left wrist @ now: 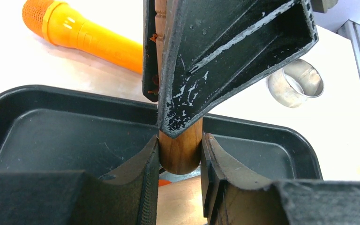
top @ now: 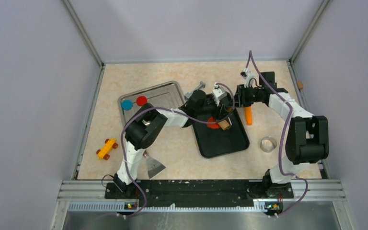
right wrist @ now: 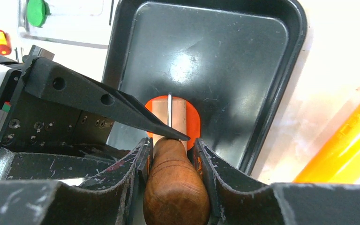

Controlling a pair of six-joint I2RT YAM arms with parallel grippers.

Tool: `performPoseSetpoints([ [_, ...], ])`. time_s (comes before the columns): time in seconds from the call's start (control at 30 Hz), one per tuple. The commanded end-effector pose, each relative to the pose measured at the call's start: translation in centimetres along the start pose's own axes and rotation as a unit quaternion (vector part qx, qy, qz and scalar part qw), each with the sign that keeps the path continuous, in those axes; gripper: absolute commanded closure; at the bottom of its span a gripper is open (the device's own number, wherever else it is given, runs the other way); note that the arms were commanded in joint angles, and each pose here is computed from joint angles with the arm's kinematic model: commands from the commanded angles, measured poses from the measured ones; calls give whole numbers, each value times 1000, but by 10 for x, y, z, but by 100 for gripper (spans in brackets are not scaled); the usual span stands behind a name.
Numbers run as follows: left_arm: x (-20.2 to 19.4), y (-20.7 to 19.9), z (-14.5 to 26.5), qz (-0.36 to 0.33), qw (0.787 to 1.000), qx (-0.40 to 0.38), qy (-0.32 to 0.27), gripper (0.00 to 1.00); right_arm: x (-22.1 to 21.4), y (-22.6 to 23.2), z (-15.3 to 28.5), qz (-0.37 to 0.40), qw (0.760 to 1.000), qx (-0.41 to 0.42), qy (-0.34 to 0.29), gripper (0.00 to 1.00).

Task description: Roll out the dumpling wrappers from the dough

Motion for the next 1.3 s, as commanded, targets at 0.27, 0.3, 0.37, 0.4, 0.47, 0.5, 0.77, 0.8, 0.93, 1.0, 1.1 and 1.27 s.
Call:
performPoseSetpoints([
  [0.27, -60, 0, -35, 43, 998, 24, 43, 100, -28, -27, 7, 24, 994, -101, 32, 100],
  [0.3, -58, 0, -37, 45, 998, 23, 41, 100, -27, -27, 10, 23, 994, -102, 31, 100],
  [0.37, -48, 0, -40, 46, 998, 19, 33, 100, -25, -23, 16, 20, 995, -97, 28, 100],
  [0.4, -38, 0, -40, 41, 999, 16, 25, 100, -22, -17, 20, 20, 996, -88, 25, 100],
  [0.47, -13, 2, -37, 26, 1000, 15, 7, 100, -10, 2, 31, 35, 998, -59, 13, 100],
  [0.5, 0, 3, -35, 19, 1000, 15, -3, 100, -4, 13, 37, 45, 998, -42, 4, 100],
  [0.77, 65, 14, -3, -9, 999, 35, -34, 100, 16, 70, 50, 46, 995, 81, -19, 100],
  [0.8, 63, 16, 1, -9, 999, 38, -29, 100, 16, 71, 45, 48, 995, 86, -19, 100],
  [0.93, 47, 23, 11, -7, 999, 54, -5, 100, 22, 65, 27, 48, 994, 99, -24, 100],
  [1.0, 40, 28, 16, -5, 998, 65, 8, 100, 25, 62, 18, 50, 993, 106, -23, 100],
  [1.1, 31, 33, 24, -5, 997, 79, 20, 100, 28, 60, 7, 54, 992, 112, -20, 100],
  [1.27, 18, 40, 35, -4, 995, 90, 36, 100, 28, 59, -8, 51, 992, 119, 0, 100],
])
Point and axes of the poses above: each gripper's point midway between its finger pads, its own z axis back along the fingers, its own y axis along the line the jaws close on, x = y × z, the point moved 4 cm from there along z, back along the fingers, and after that the axes turned 12 degrees about -z, right-handed, at the moved point
